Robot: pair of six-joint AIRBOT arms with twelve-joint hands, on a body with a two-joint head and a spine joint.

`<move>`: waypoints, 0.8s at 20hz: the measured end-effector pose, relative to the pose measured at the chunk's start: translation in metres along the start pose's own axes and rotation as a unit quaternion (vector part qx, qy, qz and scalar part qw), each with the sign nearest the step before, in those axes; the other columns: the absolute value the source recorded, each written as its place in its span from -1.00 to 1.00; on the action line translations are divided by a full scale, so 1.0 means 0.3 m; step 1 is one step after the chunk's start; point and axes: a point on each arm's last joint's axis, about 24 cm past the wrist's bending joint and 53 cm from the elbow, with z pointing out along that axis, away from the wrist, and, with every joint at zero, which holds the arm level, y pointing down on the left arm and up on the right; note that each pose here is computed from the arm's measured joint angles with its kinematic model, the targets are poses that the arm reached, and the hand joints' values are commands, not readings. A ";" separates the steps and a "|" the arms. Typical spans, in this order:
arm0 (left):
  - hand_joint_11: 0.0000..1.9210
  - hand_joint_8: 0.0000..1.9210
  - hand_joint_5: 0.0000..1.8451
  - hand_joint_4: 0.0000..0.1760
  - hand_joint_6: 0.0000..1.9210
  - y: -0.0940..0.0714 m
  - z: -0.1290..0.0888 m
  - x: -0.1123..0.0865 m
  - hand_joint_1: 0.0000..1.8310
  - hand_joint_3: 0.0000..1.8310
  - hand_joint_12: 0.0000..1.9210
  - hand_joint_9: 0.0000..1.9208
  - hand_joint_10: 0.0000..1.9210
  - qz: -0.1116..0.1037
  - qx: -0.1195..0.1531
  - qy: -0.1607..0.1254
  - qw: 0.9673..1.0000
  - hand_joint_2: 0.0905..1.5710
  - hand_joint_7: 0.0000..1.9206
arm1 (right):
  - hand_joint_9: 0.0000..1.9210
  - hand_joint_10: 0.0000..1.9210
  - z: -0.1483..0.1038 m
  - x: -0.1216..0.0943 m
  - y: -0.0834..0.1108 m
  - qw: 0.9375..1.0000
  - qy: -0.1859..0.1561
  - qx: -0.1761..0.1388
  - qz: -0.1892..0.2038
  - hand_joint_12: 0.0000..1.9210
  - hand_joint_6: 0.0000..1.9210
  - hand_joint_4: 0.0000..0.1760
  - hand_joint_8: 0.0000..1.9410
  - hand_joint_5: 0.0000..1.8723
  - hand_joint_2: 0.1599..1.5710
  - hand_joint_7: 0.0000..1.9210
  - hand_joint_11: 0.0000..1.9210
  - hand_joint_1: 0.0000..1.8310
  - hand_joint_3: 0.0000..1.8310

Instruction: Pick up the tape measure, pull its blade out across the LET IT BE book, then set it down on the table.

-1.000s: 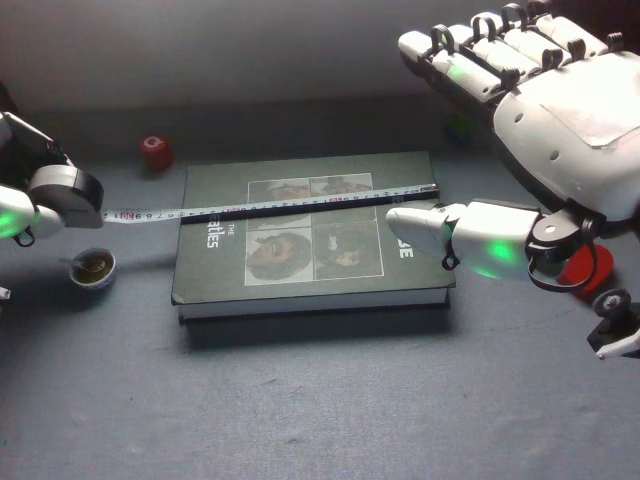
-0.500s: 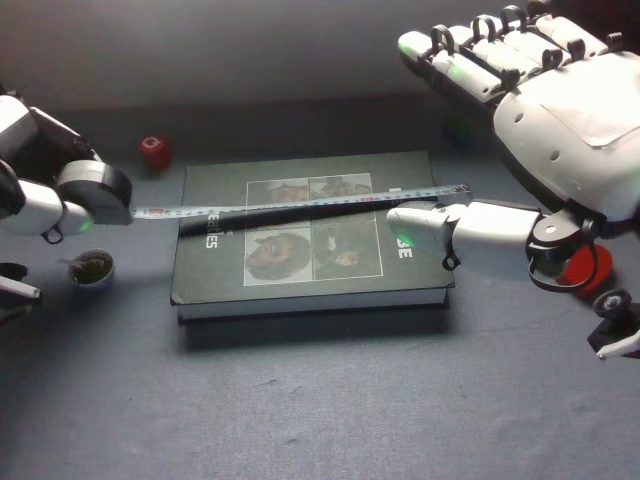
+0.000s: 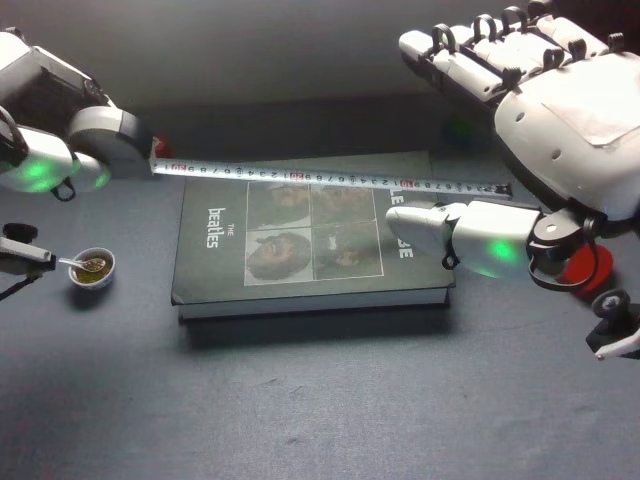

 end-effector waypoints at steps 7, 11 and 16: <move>-0.16 -0.01 0.10 -1.00 -0.19 -0.010 -0.146 0.016 0.51 -1.00 0.15 -0.07 0.29 -0.028 -0.022 0.001 0.999 0.36 0.07 | -0.87 -1.00 0.000 -0.001 0.002 1.000 0.000 -0.001 0.000 -0.33 -1.00 0.02 -1.00 -0.95 0.25 -0.87 -1.00 -0.72 -1.00; -0.16 -0.01 0.13 -1.00 -0.23 0.043 -0.208 0.046 0.51 -1.00 0.15 -0.07 0.28 -0.029 -0.048 0.013 0.998 0.36 0.08 | -0.87 -1.00 -0.001 0.001 0.002 1.000 0.000 -0.002 -0.001 -0.35 -1.00 0.01 -1.00 -0.96 0.26 -0.88 -1.00 -0.73 -1.00; -0.15 -0.07 0.13 -1.00 -0.24 0.117 -0.252 0.129 0.51 -1.00 0.14 -0.05 0.24 -0.023 -0.077 0.049 0.996 0.34 0.12 | -0.88 -1.00 -0.004 0.006 0.010 1.000 0.001 -0.009 -0.006 -0.39 -1.00 0.00 -1.00 -0.96 0.27 -0.89 -1.00 -0.74 -1.00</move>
